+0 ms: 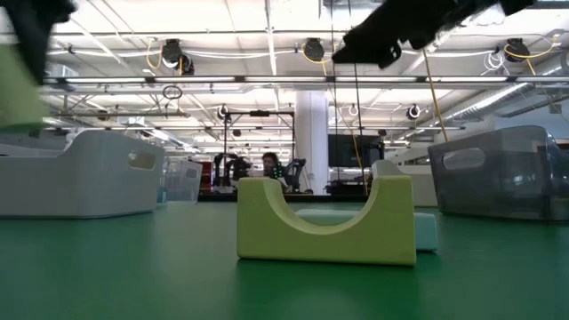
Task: Sort & place blocks by color
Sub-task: Put the left green cylinder block into the black transparent bin
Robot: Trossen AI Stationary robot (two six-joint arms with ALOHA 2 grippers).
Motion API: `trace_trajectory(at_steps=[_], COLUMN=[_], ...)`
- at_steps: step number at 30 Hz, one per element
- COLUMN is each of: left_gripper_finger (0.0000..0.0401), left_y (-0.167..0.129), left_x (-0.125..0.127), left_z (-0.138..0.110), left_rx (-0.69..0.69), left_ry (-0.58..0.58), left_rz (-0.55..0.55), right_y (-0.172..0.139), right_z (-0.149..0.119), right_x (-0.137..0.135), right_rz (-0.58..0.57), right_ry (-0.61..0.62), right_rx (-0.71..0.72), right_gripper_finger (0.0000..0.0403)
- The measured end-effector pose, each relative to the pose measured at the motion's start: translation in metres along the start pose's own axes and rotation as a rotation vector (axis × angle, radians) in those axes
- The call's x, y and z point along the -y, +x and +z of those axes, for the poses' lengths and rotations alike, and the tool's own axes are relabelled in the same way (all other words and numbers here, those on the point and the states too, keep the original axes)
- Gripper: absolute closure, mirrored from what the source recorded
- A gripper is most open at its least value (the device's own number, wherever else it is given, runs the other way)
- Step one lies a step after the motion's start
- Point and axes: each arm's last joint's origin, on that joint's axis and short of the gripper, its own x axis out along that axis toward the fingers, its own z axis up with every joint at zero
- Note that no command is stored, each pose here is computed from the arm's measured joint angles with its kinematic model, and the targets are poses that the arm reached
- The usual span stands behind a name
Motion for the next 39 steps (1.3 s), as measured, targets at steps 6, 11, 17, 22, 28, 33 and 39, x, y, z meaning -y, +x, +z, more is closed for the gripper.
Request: trace_trajectory(at_steps=[6, 11, 17, 22, 28, 33, 39], left_gripper_finger=[0.0271, 0.0271, 0.0271, 0.0271, 0.0271, 0.0271, 0.0271], left_y=[-0.016, -0.019, -0.017, -0.02, -0.021, -0.021, -0.015], left_x=[0.021, 0.048, 0.084, 0.113, 0.131, 0.134, 0.138], left_z=[0.016, 0.028, 0.054, 0.078, 0.099, 0.104, 0.107], left_rx=[0.141, 0.231, 0.318, 0.394, 0.361, 0.338, 0.343], left_ry=[-0.001, 0.037, 0.112, 0.192, 0.271, 0.311, 0.321], left_rz=[-0.319, -0.507, -0.592, -0.685, -0.741, -0.744, -0.731], right_y=[-0.032, -0.047, -0.047, -0.032, -0.009, 0.004, 0.025], right_z=[0.023, 0.04, 0.053, 0.049, 0.049, 0.063, 0.077], right_x=[0.011, 0.013, 0.009, 0.011, 0.021, 0.031, 0.04], right_rz=[-0.09, -0.073, 0.032, -0.036, -0.176, -0.275, -0.309], right_ry=[0.019, 0.082, 0.085, 0.034, -0.019, -0.11, -0.174], right_rx=[0.149, 0.299, 0.43, 0.361, 0.126, -0.002, -0.048], right_gripper_finger=[0.0179, 0.0179, 0.017, 0.0159, 0.0158, 0.0158, 0.0158])
